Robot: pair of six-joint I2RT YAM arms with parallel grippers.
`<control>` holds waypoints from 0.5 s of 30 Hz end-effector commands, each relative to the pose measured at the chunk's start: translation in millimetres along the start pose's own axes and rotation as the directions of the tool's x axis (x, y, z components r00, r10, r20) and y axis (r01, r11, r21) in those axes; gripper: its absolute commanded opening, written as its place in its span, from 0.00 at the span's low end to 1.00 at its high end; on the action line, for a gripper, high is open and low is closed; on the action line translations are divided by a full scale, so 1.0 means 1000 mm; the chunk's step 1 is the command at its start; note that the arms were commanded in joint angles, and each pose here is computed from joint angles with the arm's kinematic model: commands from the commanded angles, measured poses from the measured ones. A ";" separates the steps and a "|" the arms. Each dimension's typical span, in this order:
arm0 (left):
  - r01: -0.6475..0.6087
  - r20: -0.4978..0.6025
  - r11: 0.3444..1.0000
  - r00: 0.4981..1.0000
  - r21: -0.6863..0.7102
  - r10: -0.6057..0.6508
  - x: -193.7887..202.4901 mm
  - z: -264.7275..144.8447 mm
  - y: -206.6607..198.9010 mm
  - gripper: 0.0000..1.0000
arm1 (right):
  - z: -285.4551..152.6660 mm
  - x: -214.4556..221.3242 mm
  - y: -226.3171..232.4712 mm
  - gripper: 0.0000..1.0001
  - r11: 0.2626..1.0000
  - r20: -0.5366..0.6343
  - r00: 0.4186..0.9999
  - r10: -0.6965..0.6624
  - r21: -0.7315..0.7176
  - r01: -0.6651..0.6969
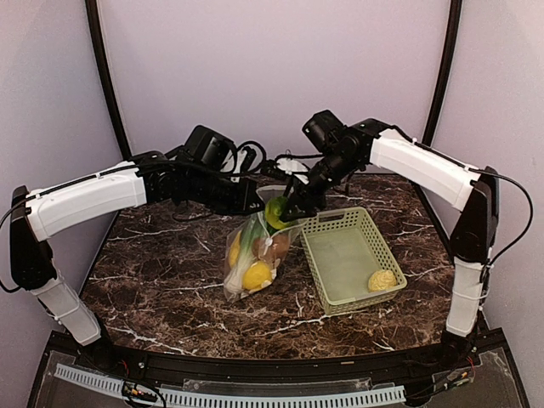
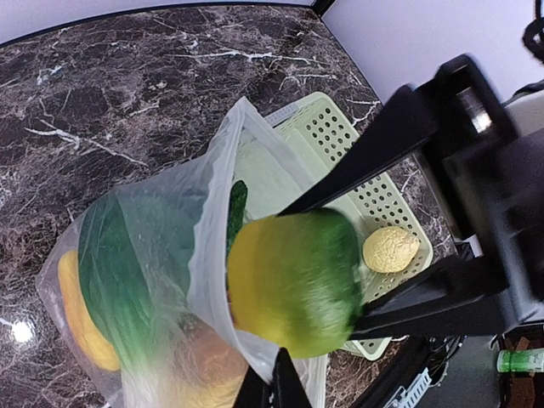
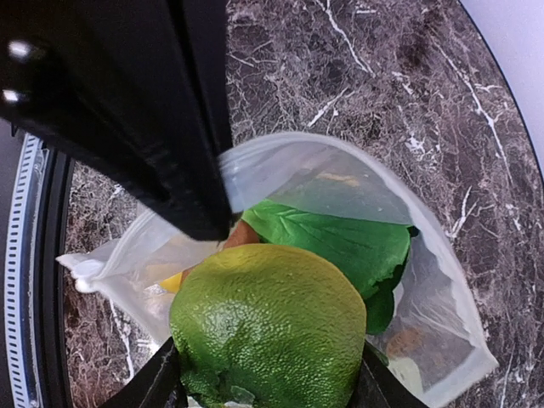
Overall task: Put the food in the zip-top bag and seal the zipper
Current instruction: Place the fake fruit in the zipper food storage bag.
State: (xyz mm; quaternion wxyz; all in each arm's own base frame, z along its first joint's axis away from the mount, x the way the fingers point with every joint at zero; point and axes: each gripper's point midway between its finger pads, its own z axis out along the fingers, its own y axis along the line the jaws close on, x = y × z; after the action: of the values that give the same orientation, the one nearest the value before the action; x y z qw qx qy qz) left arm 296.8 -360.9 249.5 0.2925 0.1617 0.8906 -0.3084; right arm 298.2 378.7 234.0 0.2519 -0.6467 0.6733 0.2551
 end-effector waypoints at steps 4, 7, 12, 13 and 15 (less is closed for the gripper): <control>-0.015 0.081 0.996 0.997 0.090 0.008 -0.016 -0.026 -0.019 0.01 | 0.028 -0.010 -0.023 0.52 0.996 0.016 0.998 0.060 0.061 -0.061; -0.016 0.089 0.997 0.996 0.080 0.009 -0.017 -0.026 -0.017 0.01 | 0.031 -0.024 -0.021 0.54 0.994 0.085 0.990 0.108 0.014 -0.110; -0.008 0.116 0.998 0.993 0.063 0.001 -0.021 -0.028 -0.014 0.01 | 0.045 -0.039 -0.011 0.59 0.979 0.146 0.970 0.197 -0.091 -0.185; -0.009 0.122 0.998 0.993 0.060 0.002 -0.022 -0.029 -0.014 0.01 | 0.049 -0.038 -0.009 0.60 0.975 0.142 0.968 0.207 -0.110 -0.192; -0.011 0.132 0.999 0.991 0.051 0.004 -0.023 -0.032 -0.012 0.01 | 0.056 -0.037 0.000 0.59 0.965 0.130 0.965 0.227 -0.163 -0.205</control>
State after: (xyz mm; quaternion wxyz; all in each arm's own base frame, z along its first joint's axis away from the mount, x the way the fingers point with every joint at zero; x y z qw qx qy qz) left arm 294.3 -360.0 260.3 0.3074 0.1624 0.8797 -0.3244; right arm 312.8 421.3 217.6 0.2468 -0.5800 0.7076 0.3193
